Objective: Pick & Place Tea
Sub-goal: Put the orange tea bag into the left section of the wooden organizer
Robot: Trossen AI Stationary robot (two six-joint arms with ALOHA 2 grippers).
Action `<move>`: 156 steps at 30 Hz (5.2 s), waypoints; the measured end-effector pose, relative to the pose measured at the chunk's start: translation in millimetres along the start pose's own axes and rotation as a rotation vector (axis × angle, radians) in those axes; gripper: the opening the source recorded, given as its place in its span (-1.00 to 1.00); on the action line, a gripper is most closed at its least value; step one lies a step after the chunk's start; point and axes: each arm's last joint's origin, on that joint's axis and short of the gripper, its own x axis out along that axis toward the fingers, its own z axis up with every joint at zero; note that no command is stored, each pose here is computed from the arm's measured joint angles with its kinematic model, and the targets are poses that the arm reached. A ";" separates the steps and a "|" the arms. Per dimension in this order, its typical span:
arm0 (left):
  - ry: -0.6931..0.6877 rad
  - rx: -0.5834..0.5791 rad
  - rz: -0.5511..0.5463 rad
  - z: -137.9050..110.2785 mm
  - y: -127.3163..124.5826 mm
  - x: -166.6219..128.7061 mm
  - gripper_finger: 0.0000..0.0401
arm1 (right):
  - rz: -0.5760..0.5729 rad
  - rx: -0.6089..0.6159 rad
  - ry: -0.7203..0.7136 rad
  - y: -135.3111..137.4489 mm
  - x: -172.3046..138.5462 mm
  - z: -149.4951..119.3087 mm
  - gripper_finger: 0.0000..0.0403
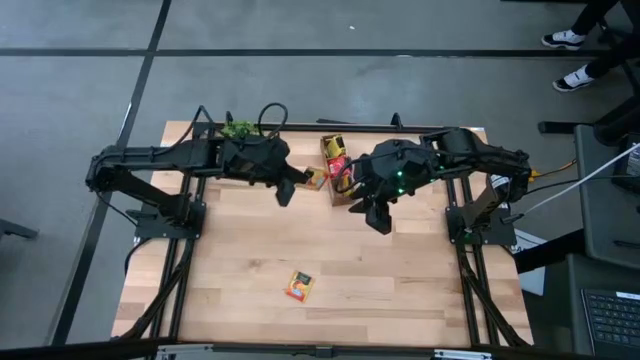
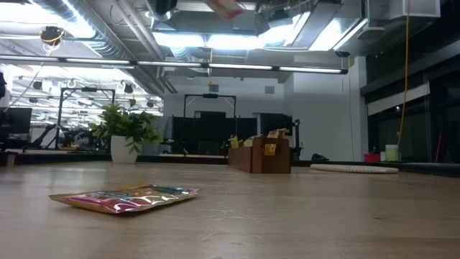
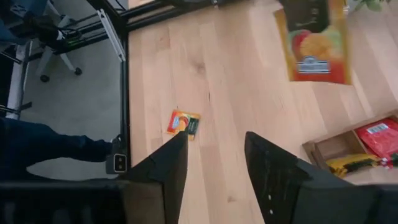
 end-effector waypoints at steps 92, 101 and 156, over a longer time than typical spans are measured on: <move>0.024 -1.023 0.451 -60.7 69.1 203.7 -0.98 | -0.168 -0.244 -0.010 22.5 -72.0 -52.1 -0.20; 0.048 -1.001 0.439 -61.0 68.7 203.8 -0.89 | -0.168 -0.245 -0.010 22.5 -72.0 -52.1 -0.20; 0.323 -0.298 0.054 -98.5 -65.2 114.7 -0.54 | -0.161 -0.238 -0.007 23.3 -70.6 -51.7 -0.20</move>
